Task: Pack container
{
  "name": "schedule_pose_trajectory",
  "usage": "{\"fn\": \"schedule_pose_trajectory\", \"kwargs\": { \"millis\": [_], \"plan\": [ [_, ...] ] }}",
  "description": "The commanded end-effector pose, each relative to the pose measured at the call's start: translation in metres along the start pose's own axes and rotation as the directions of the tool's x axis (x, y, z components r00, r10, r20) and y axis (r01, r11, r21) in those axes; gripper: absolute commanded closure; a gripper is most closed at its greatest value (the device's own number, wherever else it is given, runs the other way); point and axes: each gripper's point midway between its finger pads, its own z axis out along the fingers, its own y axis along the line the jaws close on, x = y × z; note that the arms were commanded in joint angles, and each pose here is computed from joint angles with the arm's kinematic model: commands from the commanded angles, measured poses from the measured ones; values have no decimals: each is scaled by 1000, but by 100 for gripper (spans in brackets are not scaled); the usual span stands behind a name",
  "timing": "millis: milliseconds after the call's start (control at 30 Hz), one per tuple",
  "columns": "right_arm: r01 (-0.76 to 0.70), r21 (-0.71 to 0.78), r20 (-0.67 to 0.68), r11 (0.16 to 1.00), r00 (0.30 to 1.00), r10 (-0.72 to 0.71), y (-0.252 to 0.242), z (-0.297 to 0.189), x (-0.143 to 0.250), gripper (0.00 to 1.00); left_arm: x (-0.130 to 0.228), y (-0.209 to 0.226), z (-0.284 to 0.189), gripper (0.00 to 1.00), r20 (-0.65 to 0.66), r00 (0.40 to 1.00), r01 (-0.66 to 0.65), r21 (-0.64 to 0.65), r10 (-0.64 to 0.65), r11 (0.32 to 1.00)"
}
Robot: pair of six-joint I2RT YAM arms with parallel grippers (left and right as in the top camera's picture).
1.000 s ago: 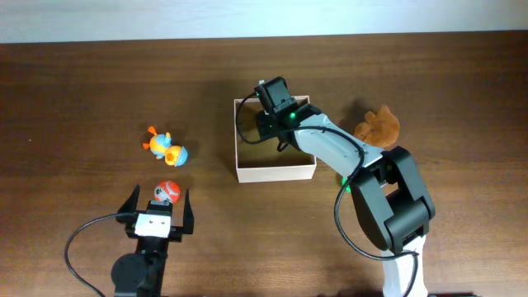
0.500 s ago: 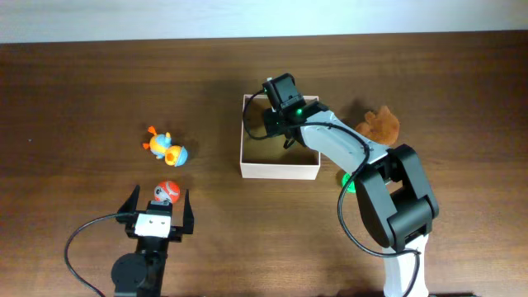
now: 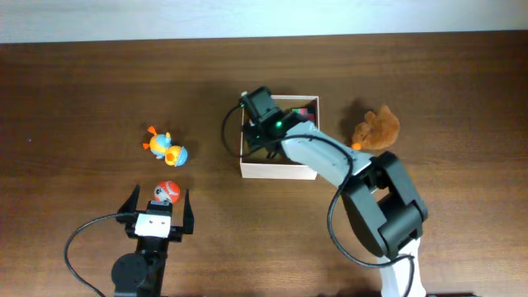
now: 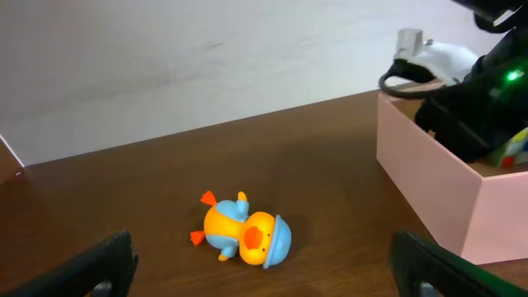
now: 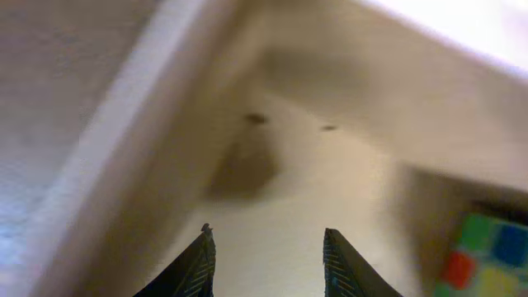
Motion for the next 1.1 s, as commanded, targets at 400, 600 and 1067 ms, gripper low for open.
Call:
{"fn": "schedule_pose_trajectory", "kwargs": {
  "millis": [400, 600, 1067],
  "plan": [
    [61, -35, -72, 998, 995, -64, 26, 5, 25, 63, 1, 0, 0, 1, 2, 1000, -12, 3, 12, 1000],
    [67, -35, -89, 997, 994, -70, 28, 4, 30, 63, 1, 0, 0, 1, 2, 1000, -12, 3, 12, 1000],
    [141, -61, -114, 988, 982, -147, 44, 1, 40, 62, 1, 0, 0, 1, 2, 1000, -12, 3, 12, 1000]
  ]
}}
